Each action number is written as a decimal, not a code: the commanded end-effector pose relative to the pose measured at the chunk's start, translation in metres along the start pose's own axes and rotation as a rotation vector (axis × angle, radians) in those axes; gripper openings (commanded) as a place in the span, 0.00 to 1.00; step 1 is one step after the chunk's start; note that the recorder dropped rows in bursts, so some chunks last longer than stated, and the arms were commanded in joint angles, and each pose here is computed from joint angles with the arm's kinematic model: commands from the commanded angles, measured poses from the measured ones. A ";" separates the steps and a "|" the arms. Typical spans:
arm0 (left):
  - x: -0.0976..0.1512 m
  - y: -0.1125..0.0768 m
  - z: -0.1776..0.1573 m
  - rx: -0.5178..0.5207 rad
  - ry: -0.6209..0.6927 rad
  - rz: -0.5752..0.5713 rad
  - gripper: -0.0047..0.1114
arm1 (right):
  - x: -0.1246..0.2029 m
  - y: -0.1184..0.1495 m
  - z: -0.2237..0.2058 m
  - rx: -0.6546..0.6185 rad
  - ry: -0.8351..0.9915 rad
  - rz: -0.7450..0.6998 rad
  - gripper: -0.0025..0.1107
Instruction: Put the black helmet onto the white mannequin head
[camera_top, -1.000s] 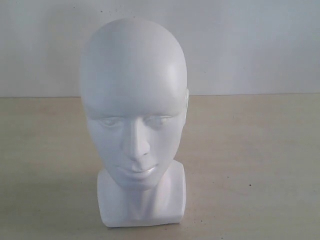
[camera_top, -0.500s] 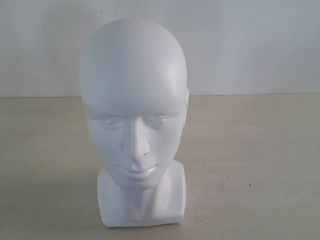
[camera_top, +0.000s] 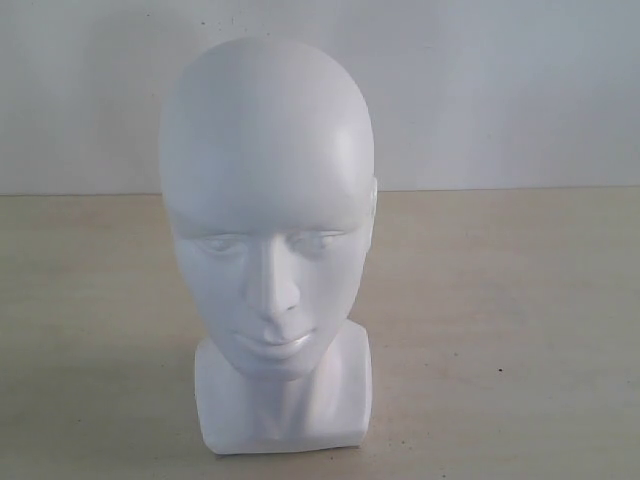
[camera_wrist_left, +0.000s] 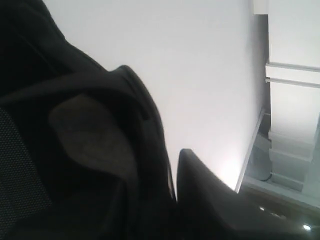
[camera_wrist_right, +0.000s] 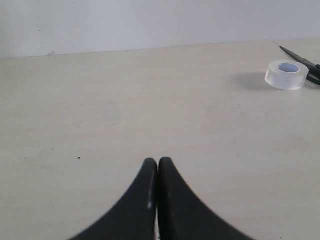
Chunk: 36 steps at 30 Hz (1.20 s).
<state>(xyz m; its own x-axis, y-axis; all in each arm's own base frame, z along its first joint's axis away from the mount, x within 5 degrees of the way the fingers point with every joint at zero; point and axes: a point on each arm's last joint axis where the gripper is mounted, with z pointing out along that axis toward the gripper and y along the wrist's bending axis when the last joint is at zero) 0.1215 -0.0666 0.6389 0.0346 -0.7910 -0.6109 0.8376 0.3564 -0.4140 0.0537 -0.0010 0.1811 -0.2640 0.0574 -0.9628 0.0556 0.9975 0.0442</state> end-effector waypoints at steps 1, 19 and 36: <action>-0.006 -0.006 -0.003 -0.006 -0.024 -0.058 0.08 | -0.001 0.000 0.000 0.003 -0.011 -0.006 0.02; -0.012 -0.009 -0.005 -0.009 -0.073 -0.152 0.08 | -0.001 0.000 0.000 0.004 -0.018 -0.006 0.02; -0.009 0.007 -0.005 -0.158 -0.073 -0.319 0.08 | -0.001 0.000 0.000 0.004 -0.018 -0.006 0.02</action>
<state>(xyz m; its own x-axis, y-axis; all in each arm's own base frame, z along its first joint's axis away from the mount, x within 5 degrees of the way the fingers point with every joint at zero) 0.1338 -0.0637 0.6306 -0.2249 -0.8740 -0.4308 0.7108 0.1553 -0.6861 0.0537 -0.0010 0.1811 -0.2640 0.0574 -0.9628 0.0556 0.9975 0.0442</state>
